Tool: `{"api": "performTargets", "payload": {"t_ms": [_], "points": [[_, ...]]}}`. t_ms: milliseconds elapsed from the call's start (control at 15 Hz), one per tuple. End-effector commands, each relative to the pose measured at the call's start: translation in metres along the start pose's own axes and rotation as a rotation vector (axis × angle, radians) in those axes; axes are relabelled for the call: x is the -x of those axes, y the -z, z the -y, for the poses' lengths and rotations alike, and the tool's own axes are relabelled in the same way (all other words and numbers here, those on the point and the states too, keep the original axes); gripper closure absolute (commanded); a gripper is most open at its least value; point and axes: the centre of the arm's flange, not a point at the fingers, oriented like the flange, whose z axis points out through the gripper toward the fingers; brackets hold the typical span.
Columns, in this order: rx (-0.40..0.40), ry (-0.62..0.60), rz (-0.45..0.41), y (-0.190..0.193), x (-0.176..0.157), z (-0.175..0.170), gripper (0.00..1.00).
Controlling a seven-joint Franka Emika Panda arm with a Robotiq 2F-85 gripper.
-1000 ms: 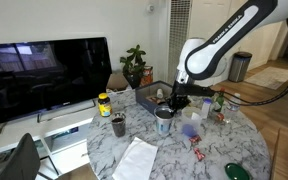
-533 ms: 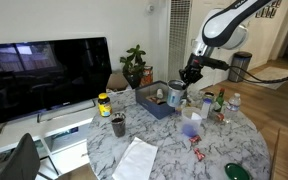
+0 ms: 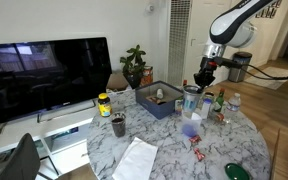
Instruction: Take the packets out the jar
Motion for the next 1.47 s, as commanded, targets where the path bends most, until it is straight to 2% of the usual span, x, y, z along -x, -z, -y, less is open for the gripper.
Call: {"api": "performTargets", "payload": {"t_ms": [0, 200, 267, 333, 533, 933, 1133, 1200, 1400], "points": [[-0.009, 0.021, 0.037, -0.030, 0.000, -0.017, 0.99], [0.027, 0.014, 0.082, -0.054, -0.005, -0.021, 0.99], [0.042, -0.006, 0.092, -0.061, -0.005, -0.021, 0.70], [0.033, -0.001, 0.100, -0.066, -0.006, -0.022, 0.70], [0.023, 0.017, 0.051, -0.068, -0.006, -0.020, 0.48], [0.002, -0.011, -0.068, -0.030, -0.003, -0.007, 0.02], [0.010, -0.021, -0.105, -0.009, 0.000, -0.003, 0.00], [0.007, -0.001, -0.076, -0.021, -0.015, -0.003, 0.00], [-0.001, -0.006, -0.098, -0.009, -0.013, 0.000, 0.00]]}}
